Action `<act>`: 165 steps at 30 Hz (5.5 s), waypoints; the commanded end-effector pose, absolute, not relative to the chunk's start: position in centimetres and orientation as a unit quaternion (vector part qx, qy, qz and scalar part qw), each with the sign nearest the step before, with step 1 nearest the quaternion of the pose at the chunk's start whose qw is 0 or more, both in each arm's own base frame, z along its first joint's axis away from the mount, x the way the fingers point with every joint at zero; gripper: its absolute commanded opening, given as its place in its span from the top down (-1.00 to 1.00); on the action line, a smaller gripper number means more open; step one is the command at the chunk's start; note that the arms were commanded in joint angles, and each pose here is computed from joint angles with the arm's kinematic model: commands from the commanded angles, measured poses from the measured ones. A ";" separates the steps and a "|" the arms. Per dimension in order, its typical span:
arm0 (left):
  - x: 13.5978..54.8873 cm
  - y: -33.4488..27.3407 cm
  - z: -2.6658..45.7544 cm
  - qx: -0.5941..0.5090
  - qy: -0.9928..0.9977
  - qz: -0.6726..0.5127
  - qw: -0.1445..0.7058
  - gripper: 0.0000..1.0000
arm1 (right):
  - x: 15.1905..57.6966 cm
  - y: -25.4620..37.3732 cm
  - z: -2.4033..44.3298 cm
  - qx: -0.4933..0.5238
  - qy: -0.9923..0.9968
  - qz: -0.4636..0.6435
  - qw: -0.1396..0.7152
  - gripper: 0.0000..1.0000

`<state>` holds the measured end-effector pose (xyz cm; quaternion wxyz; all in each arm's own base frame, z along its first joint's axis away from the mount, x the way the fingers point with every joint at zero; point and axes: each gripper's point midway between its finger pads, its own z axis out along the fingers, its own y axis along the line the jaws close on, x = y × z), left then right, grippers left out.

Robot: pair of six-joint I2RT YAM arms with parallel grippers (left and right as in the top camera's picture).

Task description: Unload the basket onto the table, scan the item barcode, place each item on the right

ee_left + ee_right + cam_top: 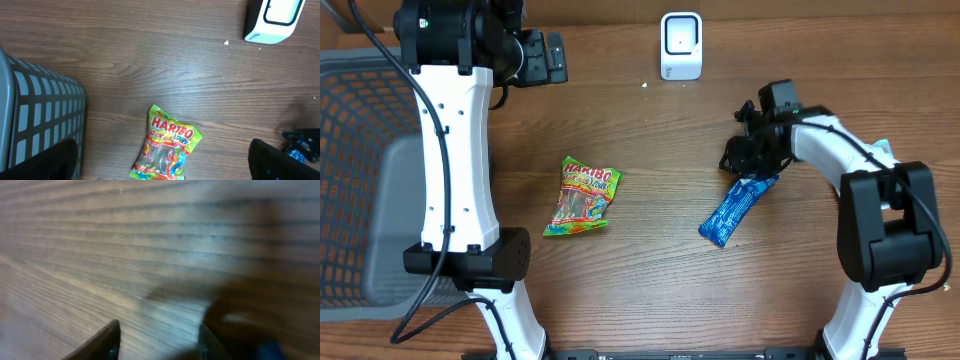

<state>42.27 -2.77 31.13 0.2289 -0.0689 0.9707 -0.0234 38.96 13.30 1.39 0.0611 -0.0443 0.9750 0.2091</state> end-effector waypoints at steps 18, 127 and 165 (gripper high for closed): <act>42.5 -3.2 30.7 -0.072 0.972 -0.029 0.224 -0.99 | 33.9 9.6 14.5 0.081 0.974 0.198 0.073 -0.77; 42.5 -3.2 30.7 -0.072 0.972 -0.029 0.224 -1.00 | 32.3 20.8 29.3 -0.261 0.701 0.621 0.235 0.93; 42.5 -3.2 30.7 -0.072 0.972 -0.029 0.224 -0.99 | 37.1 21.4 27.6 -0.165 0.781 0.537 0.273 0.93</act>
